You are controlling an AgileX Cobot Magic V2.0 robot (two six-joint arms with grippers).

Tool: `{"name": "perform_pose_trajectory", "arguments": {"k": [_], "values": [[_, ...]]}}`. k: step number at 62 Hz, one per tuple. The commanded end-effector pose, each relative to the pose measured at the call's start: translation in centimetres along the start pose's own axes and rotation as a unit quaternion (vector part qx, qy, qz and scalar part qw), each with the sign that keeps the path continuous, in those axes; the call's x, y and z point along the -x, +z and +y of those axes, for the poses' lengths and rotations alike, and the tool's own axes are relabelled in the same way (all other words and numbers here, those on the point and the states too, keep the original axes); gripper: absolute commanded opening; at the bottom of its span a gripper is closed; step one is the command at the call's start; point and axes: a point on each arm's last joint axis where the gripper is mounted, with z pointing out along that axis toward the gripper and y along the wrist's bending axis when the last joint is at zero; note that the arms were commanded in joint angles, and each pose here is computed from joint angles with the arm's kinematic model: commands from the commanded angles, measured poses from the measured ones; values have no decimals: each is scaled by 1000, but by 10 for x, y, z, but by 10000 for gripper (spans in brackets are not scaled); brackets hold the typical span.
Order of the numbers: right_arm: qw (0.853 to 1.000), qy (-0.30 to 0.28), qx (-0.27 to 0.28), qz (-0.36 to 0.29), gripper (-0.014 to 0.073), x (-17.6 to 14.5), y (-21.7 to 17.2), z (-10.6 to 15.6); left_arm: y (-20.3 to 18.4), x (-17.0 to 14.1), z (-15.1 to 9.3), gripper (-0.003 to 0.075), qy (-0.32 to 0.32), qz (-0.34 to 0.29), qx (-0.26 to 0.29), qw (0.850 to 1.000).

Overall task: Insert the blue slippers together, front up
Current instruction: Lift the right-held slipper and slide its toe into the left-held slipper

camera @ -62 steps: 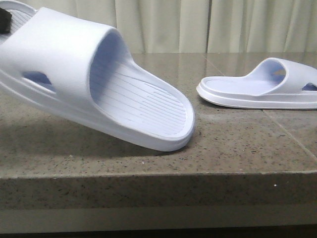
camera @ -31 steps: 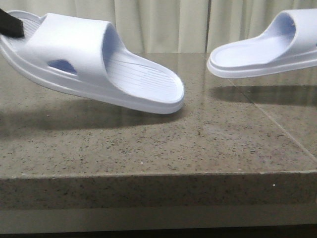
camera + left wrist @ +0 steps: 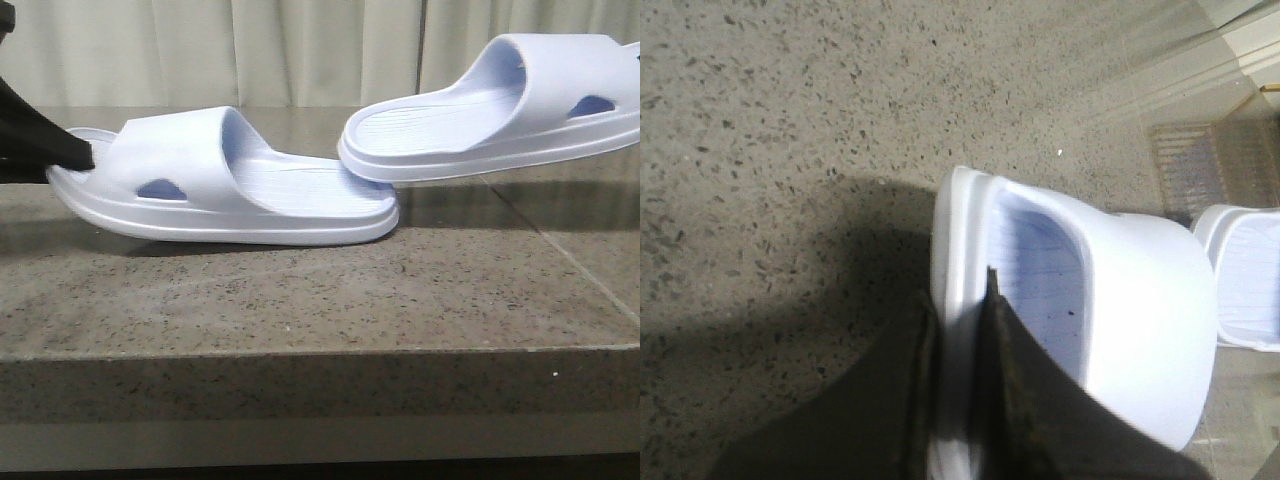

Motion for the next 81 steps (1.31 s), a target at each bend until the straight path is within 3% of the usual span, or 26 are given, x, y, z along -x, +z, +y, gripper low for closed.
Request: {"name": "perform_pose_trajectory", "arguments": {"k": [1, 32, 56, 81], "values": [[997, -32, 69, -2, -66, 1, -1, 33, -3, 8, -17, -20, 4, -16, -52, 999], [997, -53, 49, 22, -66, -14, 63, 71, -3, 9, -17, -20, 7, -20, -53, 998], [994, -82, 40, 66, -66, -53, 114, 101, -3, 9, -17, -20, 7, -21, -51, 998], [990, -106, 34, 85, -66, -66, 125, 109, -3, 9, -17, -20, 7, -21, -51, 998]]}}
